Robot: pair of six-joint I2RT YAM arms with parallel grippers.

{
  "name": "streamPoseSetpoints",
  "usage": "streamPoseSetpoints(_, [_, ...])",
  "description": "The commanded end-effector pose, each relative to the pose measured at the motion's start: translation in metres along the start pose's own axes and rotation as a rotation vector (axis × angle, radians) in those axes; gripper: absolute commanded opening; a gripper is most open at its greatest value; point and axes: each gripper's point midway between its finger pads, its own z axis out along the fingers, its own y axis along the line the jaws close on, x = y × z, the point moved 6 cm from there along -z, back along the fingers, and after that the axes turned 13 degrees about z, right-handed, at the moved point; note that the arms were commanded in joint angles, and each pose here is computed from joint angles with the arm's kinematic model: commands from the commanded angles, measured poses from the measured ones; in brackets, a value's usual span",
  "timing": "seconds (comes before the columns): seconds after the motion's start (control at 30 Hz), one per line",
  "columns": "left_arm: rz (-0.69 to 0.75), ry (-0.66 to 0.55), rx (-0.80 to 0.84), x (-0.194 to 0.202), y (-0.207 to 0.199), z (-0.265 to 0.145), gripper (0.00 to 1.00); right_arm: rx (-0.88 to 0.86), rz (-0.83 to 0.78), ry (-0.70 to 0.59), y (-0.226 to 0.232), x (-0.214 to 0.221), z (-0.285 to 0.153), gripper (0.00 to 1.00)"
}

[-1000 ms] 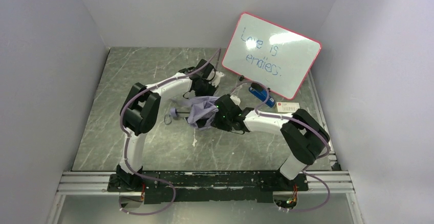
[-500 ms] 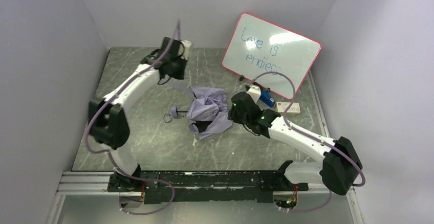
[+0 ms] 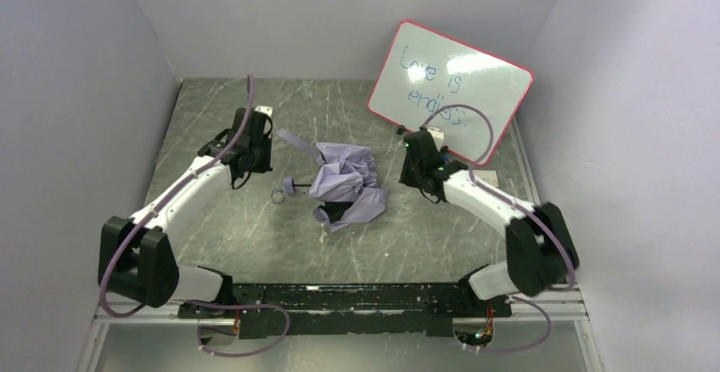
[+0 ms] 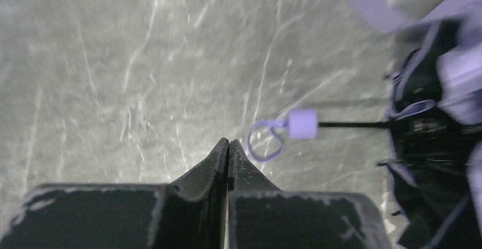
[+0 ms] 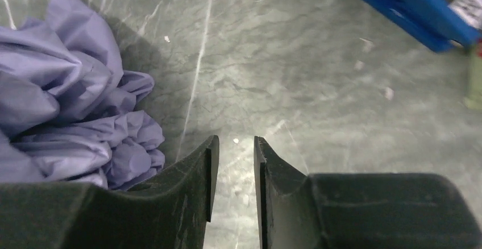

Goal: Put away the umbrella

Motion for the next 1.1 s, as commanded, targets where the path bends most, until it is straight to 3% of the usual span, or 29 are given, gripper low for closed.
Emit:
streamPoseSetpoints(0.0, [-0.04, 0.111, -0.053, 0.032, 0.001, 0.02, 0.05, -0.111, -0.119, 0.12, 0.028, 0.002, 0.029, 0.3])
streamPoseSetpoints(0.17, [0.0, 0.201, -0.038, 0.046, -0.004, 0.042, 0.05, -0.164, -0.157, 0.225, 0.042, 0.013, 0.053, 0.22])
streamPoseSetpoints(0.5, [-0.019, 0.24, 0.122, 0.043, -0.031, 0.08, 0.05, -0.077, -0.201, 0.332, 0.037, 0.033, 0.089, 0.15])
streamPoseSetpoints(0.83, [0.077, 0.231, 0.28, 0.03, -0.117, 0.093, 0.05, -0.319, -0.218, 0.454, 0.098, 0.071, 0.071, 0.11])
streamPoseSetpoints(0.93, [0.063, 0.214, 0.299, 0.027, -0.123, 0.089, 0.05, -0.362, -0.183, 0.467, 0.101, 0.075, 0.066, 0.11])
streamPoseSetpoints(1.07, [0.086, 0.202, 0.22, 0.022, -0.108, 0.08, 0.05, -0.272, -0.201, 0.403, 0.088, 0.067, 0.065, 0.12])
